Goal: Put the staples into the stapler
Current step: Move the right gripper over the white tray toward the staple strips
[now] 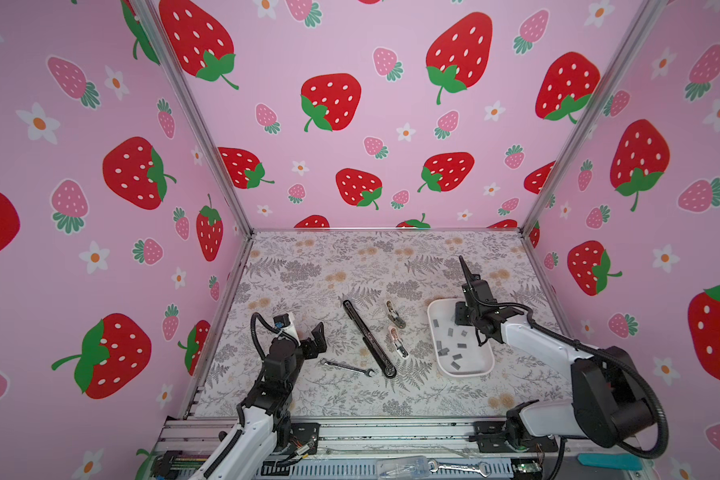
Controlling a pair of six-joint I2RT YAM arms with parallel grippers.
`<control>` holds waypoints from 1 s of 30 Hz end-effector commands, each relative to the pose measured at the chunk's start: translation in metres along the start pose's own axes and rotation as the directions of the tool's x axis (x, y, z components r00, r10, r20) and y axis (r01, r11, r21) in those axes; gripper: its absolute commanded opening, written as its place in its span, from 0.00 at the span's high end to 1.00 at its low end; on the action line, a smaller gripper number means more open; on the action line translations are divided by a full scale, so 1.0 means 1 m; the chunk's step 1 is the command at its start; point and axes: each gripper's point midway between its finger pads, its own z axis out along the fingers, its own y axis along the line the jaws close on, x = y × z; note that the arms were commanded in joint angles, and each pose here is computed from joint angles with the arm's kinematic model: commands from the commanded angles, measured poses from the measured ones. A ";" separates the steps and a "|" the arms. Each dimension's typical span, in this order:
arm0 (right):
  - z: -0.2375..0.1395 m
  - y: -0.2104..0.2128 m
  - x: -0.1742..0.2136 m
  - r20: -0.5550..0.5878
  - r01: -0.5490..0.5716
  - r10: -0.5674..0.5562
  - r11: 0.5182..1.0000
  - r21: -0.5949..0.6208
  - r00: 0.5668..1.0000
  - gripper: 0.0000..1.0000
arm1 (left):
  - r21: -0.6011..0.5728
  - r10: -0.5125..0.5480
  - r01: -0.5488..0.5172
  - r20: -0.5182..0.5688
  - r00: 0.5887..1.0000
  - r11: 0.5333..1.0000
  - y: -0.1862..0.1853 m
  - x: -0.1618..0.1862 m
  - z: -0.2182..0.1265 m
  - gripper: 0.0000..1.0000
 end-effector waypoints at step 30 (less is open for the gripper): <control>0.029 0.007 0.043 -0.130 0.034 -0.038 0.999 -0.031 0.991 0.60 | 0.024 -0.004 0.003 0.072 0.997 1.000 -0.008 -0.024 -0.002 0.01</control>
